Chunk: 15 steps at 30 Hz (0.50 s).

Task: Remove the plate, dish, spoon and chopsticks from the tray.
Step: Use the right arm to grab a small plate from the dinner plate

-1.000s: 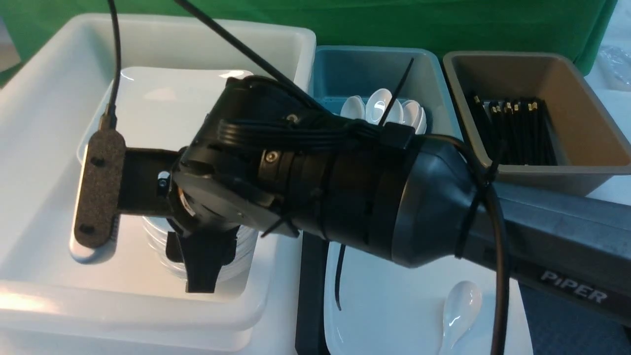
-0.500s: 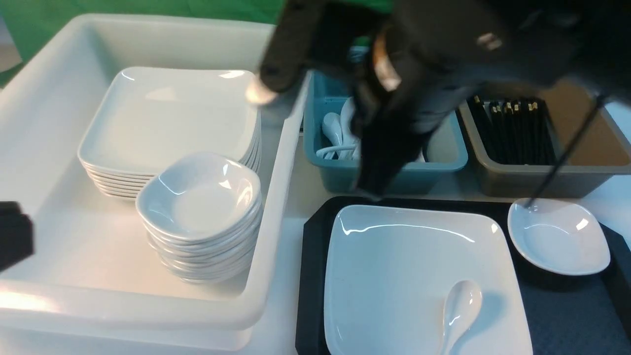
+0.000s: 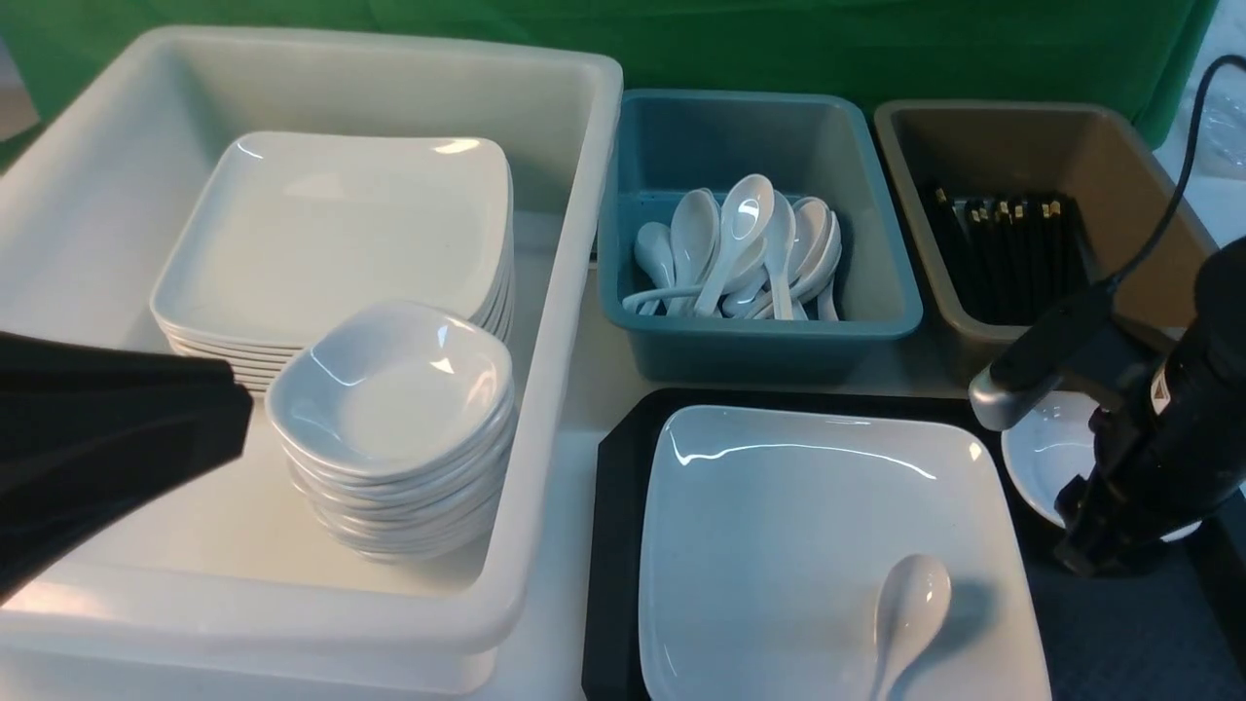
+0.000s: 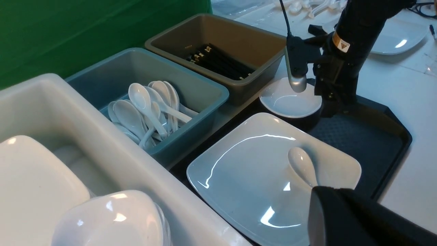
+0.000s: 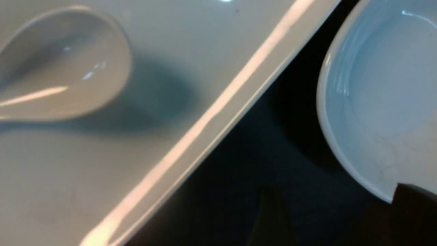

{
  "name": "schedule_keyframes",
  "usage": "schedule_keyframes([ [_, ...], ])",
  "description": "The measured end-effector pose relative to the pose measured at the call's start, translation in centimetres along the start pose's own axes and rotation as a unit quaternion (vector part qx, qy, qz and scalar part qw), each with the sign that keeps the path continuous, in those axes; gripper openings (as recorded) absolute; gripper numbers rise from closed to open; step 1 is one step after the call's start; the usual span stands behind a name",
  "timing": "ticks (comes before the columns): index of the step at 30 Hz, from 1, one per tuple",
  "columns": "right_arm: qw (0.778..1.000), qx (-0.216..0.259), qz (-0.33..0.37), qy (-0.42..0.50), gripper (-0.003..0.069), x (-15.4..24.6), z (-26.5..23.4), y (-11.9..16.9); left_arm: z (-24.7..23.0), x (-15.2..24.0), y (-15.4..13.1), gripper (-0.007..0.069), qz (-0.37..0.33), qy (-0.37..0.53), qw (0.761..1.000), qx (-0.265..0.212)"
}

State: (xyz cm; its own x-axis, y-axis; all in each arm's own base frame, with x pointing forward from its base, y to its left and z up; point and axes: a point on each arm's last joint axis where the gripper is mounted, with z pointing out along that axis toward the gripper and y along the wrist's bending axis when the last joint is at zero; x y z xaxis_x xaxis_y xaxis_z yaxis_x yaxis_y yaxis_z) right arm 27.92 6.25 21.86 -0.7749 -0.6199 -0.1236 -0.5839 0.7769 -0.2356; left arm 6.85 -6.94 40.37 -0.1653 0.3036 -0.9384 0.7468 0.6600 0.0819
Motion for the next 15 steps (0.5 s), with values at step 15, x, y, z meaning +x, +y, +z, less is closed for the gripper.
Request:
schedule_keyframes([
  [15,1.000,-0.003,-0.018,0.009,0.0440,-1.0,6.8,-1.6,0.0,0.3,-0.1,0.0020,0.001,0.014,1.000,0.005],
])
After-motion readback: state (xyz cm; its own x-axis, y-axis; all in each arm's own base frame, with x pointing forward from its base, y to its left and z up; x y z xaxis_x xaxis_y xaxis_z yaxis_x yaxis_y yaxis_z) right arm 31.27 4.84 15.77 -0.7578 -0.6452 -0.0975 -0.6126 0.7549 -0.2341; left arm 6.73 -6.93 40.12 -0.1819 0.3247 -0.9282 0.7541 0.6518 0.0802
